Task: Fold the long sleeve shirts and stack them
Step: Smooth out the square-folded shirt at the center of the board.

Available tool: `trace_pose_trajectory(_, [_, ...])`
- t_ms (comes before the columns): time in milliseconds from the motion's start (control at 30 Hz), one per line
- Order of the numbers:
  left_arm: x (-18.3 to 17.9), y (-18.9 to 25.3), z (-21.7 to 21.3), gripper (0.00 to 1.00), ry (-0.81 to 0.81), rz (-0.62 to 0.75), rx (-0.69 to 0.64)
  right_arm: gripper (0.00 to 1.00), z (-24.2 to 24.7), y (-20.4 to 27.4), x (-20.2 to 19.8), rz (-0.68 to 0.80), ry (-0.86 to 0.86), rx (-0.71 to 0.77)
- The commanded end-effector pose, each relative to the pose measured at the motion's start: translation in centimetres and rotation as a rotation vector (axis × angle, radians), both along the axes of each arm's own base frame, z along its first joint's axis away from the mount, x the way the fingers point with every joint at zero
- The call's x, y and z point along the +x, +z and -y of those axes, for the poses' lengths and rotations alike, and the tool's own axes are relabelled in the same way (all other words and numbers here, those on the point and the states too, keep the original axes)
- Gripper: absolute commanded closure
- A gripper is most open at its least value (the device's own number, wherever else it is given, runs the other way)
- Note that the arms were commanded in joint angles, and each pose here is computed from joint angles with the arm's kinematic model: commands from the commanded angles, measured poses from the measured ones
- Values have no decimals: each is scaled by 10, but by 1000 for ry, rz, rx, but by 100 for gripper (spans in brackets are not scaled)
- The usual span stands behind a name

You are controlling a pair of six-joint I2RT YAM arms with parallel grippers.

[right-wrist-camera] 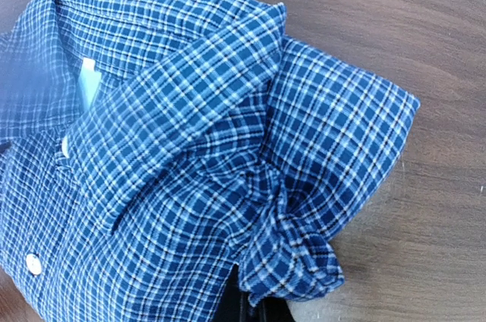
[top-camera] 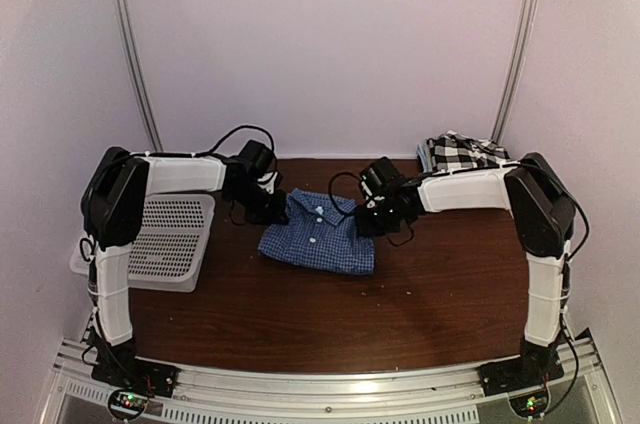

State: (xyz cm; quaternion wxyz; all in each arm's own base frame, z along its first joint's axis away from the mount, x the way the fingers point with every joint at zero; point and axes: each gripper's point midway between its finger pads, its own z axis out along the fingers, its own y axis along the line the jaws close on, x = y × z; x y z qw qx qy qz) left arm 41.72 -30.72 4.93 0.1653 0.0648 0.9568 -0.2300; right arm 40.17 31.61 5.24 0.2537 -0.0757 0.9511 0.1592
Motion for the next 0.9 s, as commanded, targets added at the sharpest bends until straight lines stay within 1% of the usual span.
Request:
trace_pose_trajectory(0, [-16, 54, 10, 100, -28, 75, -22, 100, -2, 30, -12, 24, 66, -15])
trace_pose_trajectory(100, [-36, 45, 9, 100, -38, 50, 23, 100, 9, 22, -25, -2, 86, -37])
trace_pose_trajectory(133, [-41, 40, 8, 93, -42, 38, 37, 100, 16, 18, -28, -7, 82, -45])
trace_pose_trajectory(200, [-48, 27, 4, 69, -39, 18, 72, 100, 31, 7, -33, -28, 69, -55])
trace_pose_trajectory(267, [-51, 19, -3, 52, -28, 12, 100, 100, 48, -5, -35, -50, 49, -67])
trace_pose_trajectory(300, [-50, 18, -5, 48, -23, 18, 110, 100, 55, -10, -36, -58, 39, -76])
trace_pose_trajectory(333, [-49, 18, -8, 47, -19, 23, 120, 100, 62, -14, -37, -66, 30, -84])
trace_pose_trajectory(367, [-48, 20, -8, 46, -17, 31, 119, 100, 67, -16, -38, -70, 20, -88])
trace_pose_trajectory(433, [-45, 25, -8, 47, -18, 40, 111, 90, 75, -15, -37, -63, -2, -100])
trace_pose_trajectory(500, [-46, 28, -6, 50, -27, 45, 98, 80, 82, -7, -35, -43, -24, -115])
trace_pose_trajectory(600, [-45, 28, -6, 58, -30, 54, 93, 65, 86, 9, -33, -15, -45, -121])
trace_pose_trajectory(667, [-43, 34, -2, 64, -40, 71, 79, 58, 88, 23, -32, 12, -61, -131])
trace_pose_trajectory(767, [-42, 49, 11, 73, -67, 90, 14, 57, 82, 46, -31, 60, -70, -117])
trace_pose_trajectory(867, [-43, 57, 24, 80, -97, 99, -32, 60, 65, 58, -34, 86, -49, -89])
